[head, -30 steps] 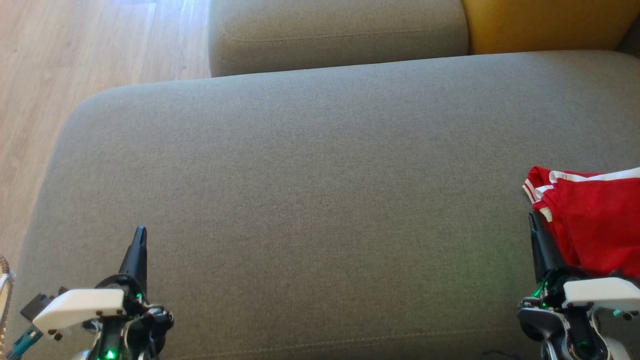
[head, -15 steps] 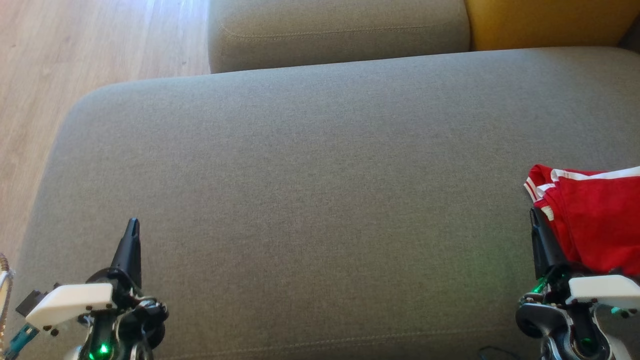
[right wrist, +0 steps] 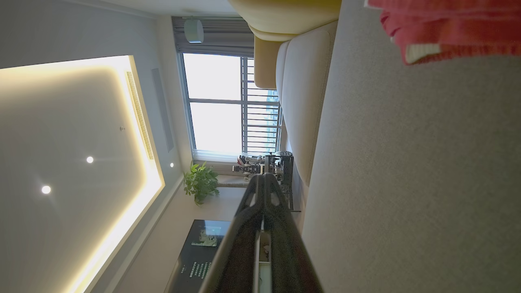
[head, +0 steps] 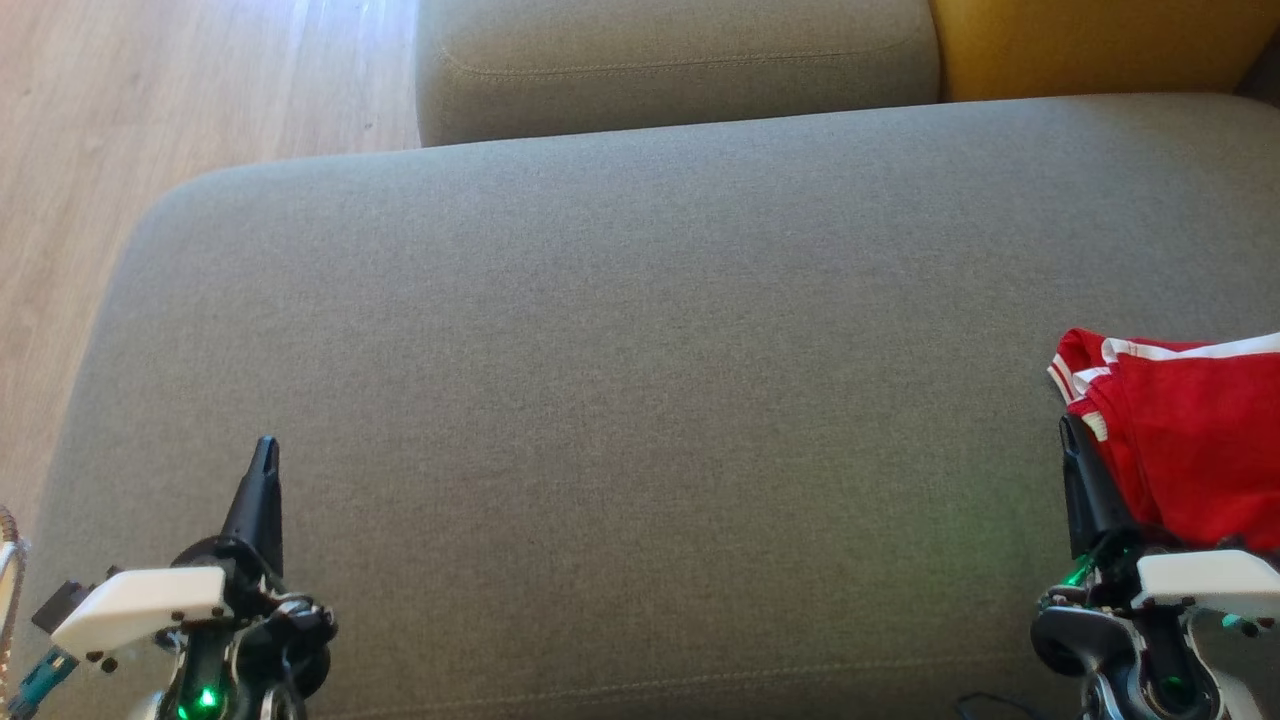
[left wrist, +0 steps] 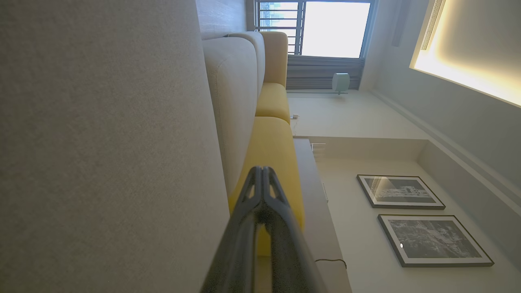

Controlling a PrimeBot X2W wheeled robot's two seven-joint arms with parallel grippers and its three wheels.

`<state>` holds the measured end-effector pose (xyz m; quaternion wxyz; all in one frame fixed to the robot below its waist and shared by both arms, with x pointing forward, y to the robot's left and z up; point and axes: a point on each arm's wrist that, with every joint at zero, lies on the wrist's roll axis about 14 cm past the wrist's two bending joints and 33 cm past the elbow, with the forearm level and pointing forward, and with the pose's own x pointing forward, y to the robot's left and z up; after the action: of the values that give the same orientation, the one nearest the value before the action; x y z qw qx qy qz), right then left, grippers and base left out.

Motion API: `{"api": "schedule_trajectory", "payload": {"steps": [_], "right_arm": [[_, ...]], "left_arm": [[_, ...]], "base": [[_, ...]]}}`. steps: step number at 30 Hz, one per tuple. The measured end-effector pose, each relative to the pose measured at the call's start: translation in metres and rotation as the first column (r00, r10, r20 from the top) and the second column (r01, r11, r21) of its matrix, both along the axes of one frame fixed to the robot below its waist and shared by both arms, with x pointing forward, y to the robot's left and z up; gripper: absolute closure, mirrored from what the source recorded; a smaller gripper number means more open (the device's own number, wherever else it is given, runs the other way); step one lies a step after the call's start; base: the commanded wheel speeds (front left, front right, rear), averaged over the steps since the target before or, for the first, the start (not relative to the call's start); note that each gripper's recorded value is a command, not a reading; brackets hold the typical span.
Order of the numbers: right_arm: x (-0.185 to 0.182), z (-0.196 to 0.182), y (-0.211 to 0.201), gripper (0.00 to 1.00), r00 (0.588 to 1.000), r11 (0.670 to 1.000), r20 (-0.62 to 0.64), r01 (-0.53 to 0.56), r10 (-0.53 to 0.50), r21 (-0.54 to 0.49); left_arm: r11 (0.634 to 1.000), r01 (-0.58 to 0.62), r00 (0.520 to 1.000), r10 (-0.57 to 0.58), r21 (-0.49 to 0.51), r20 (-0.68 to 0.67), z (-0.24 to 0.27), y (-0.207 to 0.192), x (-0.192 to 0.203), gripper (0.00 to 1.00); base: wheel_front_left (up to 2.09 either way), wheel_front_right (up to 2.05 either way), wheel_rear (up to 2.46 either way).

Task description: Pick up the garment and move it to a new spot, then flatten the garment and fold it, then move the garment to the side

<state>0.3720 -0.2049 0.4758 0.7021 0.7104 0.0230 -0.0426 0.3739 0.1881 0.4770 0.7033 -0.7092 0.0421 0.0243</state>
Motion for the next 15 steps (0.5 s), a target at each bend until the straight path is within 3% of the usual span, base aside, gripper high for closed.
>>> {"api": "schedule_trajectory", "payload": {"steps": [15], "right_arm": [[0.0,0.0,0.0,1.0,1.0,1.0,0.0,0.0,0.0,0.0]], "left_arm": [[1.0,-0.001,1.0,0.001,-0.002,0.0,0.0,0.0,0.0,1.0]], "base": [[0.0,0.0,0.0]]}}
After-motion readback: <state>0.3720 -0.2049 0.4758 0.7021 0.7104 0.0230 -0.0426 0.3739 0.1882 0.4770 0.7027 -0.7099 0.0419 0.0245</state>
